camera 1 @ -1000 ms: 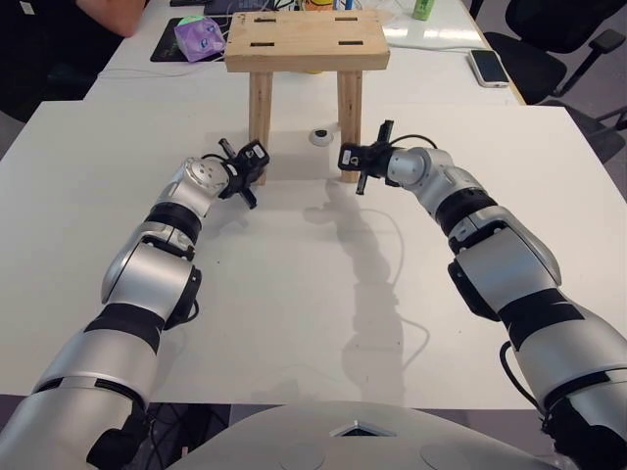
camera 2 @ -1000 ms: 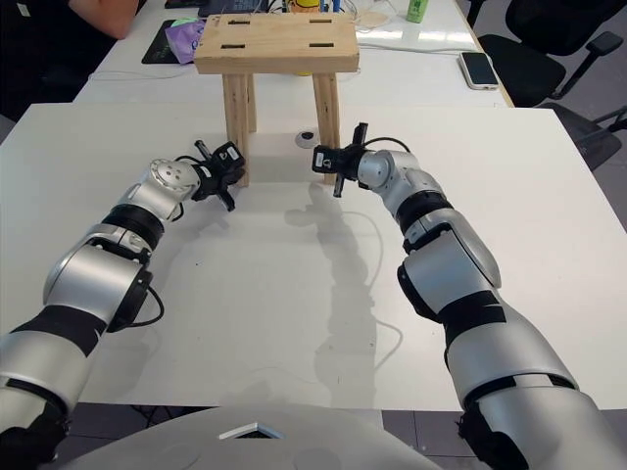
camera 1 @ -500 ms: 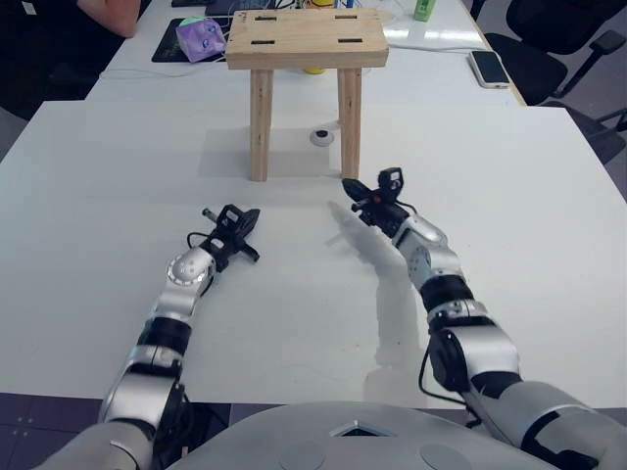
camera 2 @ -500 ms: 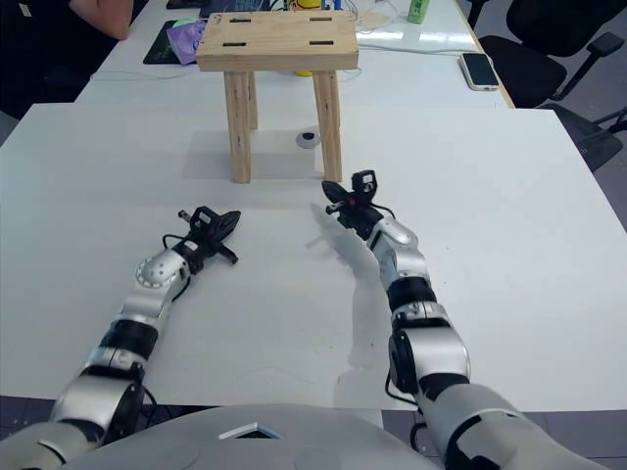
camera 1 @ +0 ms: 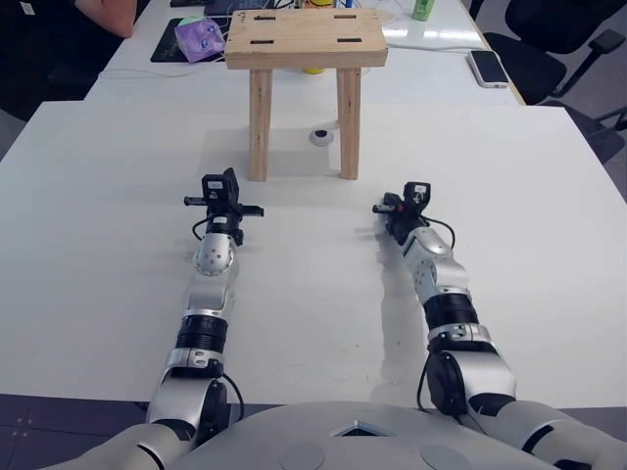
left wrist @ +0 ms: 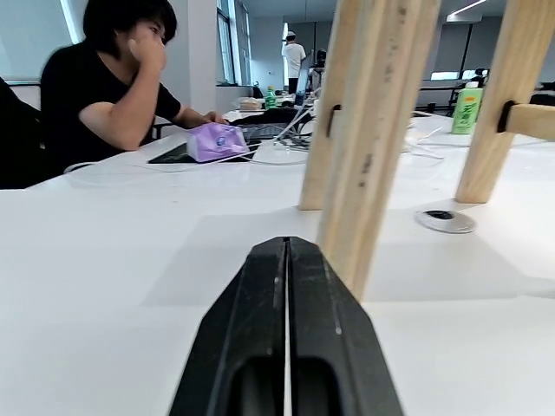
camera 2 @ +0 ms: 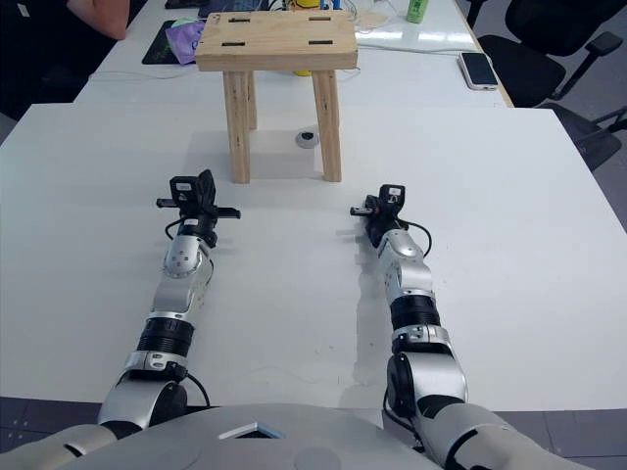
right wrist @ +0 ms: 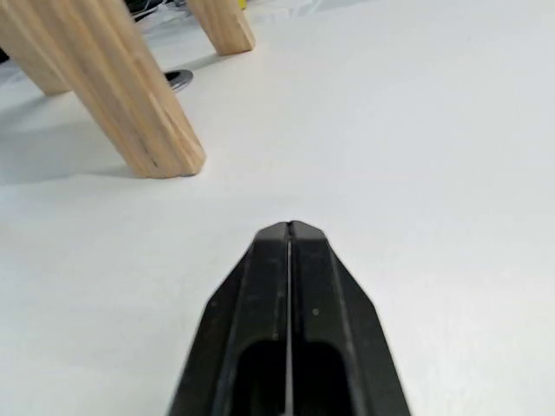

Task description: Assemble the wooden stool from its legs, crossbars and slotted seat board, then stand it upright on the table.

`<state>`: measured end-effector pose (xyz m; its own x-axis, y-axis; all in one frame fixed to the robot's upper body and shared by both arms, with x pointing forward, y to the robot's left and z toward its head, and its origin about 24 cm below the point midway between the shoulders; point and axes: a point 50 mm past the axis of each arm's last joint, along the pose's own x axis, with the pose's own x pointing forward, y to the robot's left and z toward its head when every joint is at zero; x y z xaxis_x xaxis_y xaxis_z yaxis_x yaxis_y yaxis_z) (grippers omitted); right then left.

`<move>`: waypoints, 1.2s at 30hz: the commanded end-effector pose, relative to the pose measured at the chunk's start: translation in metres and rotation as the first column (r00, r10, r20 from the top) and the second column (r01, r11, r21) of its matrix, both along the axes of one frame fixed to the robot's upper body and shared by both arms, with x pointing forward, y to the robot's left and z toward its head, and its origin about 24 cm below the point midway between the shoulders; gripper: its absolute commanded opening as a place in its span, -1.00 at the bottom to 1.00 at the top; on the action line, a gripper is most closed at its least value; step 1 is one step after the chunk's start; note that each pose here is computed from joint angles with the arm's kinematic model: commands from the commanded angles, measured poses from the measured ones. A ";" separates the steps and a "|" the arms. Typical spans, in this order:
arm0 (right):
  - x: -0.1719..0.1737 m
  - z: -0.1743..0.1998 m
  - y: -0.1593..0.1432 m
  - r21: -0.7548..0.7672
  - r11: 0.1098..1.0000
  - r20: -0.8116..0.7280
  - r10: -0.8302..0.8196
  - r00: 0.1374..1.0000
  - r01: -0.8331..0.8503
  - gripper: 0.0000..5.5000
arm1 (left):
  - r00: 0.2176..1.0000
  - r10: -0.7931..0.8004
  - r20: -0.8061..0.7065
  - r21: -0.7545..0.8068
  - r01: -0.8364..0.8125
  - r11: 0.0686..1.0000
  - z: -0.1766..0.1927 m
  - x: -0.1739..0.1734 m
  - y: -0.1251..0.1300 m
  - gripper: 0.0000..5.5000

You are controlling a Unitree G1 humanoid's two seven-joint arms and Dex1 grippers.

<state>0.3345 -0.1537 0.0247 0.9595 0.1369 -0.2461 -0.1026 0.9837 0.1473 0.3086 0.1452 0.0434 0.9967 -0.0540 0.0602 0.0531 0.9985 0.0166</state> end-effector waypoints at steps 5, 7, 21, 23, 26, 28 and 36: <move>0.017 0.030 0.022 -0.015 0.999 0.205 0.033 0.978 -0.030 -1.00 | 0.990 -0.025 0.136 0.037 0.021 0.999 0.025 0.015 0.002 -0.99; 0.020 0.031 0.025 -0.008 0.999 0.210 0.040 0.977 -0.039 -1.00 | 0.987 -0.027 0.158 0.054 0.019 0.998 0.028 0.018 0.000 -0.99; 0.021 0.029 0.036 -0.026 0.997 0.234 0.079 0.969 -0.074 -1.00 | 0.981 -0.048 0.188 0.024 0.044 0.999 0.031 0.028 -0.021 -0.99; 0.019 0.028 0.038 -0.032 0.996 0.233 0.093 0.968 -0.088 -1.00 | 0.983 -0.039 0.177 0.010 0.037 0.999 0.028 0.028 -0.022 -0.99; 0.020 0.029 0.039 -0.041 0.995 0.238 0.103 0.966 -0.096 -1.00 | 0.984 -0.052 0.172 0.020 0.049 0.999 0.025 0.027 -0.023 -0.99; 0.021 0.030 0.040 -0.050 0.994 0.246 0.107 0.963 -0.098 -1.00 | 0.984 -0.056 0.170 0.019 0.054 0.998 0.023 0.026 -0.024 -0.99; 0.023 0.029 0.038 -0.056 0.993 0.238 0.115 0.964 -0.104 -1.00 | 0.985 -0.056 0.165 -0.001 0.057 0.998 0.022 0.027 -0.024 -0.99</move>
<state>0.3527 -0.1166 0.0471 0.9729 0.2288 -0.0343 -0.2259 0.9715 0.0719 0.3334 0.1225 0.0632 0.9699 -0.1048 0.2198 0.0999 0.9944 0.0331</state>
